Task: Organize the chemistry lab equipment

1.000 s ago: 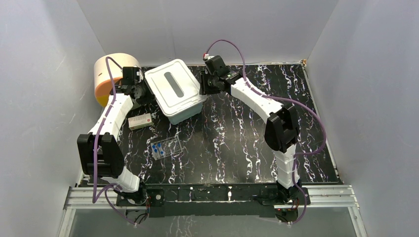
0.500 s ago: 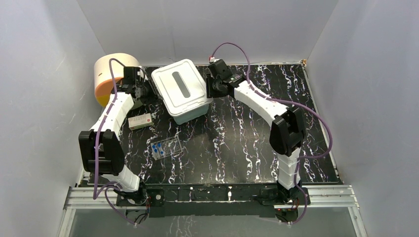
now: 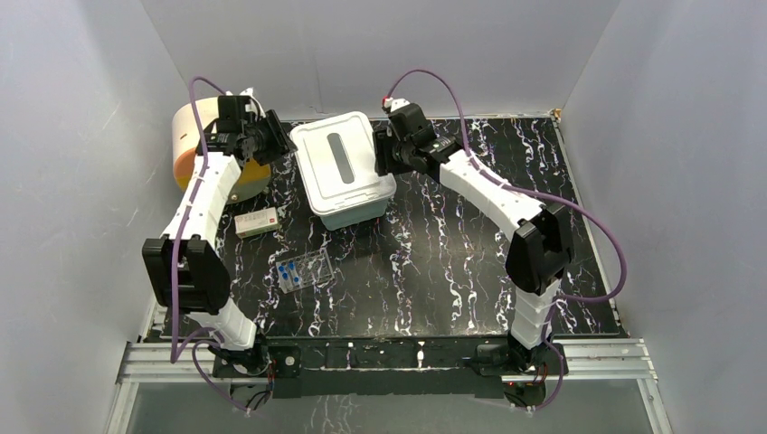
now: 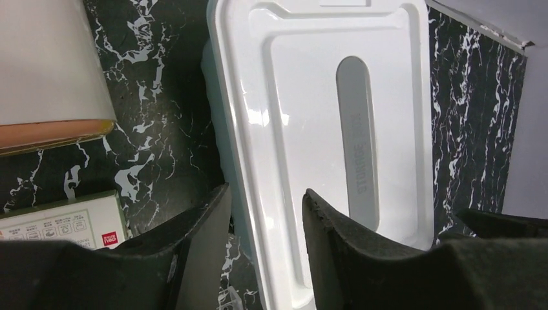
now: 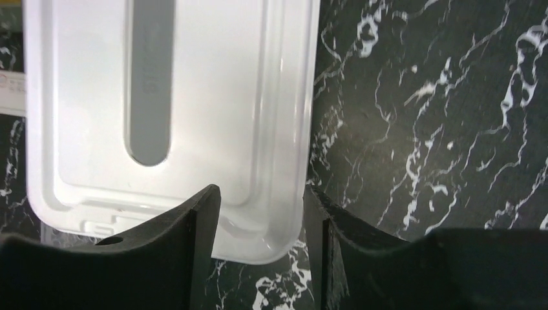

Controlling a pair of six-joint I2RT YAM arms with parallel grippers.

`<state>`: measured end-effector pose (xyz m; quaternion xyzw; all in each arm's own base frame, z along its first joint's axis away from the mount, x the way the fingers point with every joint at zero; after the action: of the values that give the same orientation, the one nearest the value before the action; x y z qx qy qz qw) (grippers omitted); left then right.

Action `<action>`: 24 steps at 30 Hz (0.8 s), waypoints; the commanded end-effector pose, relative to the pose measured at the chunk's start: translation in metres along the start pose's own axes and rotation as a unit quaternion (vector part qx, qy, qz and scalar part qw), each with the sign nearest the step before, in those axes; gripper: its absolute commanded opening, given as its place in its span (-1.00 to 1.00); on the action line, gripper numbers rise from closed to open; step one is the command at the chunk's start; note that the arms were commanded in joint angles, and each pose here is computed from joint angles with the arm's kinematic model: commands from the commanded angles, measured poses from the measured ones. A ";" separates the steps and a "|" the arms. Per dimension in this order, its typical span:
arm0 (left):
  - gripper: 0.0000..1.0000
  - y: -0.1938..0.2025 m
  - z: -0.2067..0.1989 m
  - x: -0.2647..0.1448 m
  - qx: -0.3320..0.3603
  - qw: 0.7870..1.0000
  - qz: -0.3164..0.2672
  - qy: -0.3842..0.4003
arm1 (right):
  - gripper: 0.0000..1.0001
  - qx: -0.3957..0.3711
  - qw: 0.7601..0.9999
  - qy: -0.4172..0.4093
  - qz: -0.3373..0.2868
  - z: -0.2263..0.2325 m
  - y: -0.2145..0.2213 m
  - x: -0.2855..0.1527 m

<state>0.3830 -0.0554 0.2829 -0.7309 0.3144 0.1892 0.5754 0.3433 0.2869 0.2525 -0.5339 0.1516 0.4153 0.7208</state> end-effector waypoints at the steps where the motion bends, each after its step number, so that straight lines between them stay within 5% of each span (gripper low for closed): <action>1: -0.09 0.003 0.007 0.014 -0.022 0.999 0.001 -0.035 | 0.18 -0.018 0.997 -0.036 -0.071 0.018 -0.039 0.006; 9: -0.08 -0.001 0.004 0.044 -0.029 0.999 0.003 -0.022 | 0.11 -0.026 0.995 -0.031 -0.095 0.017 -0.058 0.041; 14: -0.34 -0.001 0.006 0.059 -0.021 0.999 0.008 -0.029 | -0.27 -0.033 0.995 -0.022 -0.091 0.013 -0.061 0.063; 24: -0.68 0.026 0.021 0.073 -0.011 0.994 0.062 -0.095 | -0.33 -0.051 0.996 -0.012 -0.077 0.010 -0.058 0.073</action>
<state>0.4266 -0.0657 0.2273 -0.7261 0.3080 0.2402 0.5658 0.4247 0.3198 0.2312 -0.5636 0.1047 0.3802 0.7258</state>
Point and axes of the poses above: each gripper's point midway between its finger pads, its own x axis out along the fingers, its own z axis along the line the jaws close on, y = z × x, the point moved 8 cm from there along -x, back along the fingers, and after that the axes turned 15 degrees about x, right-handed, at the moved point
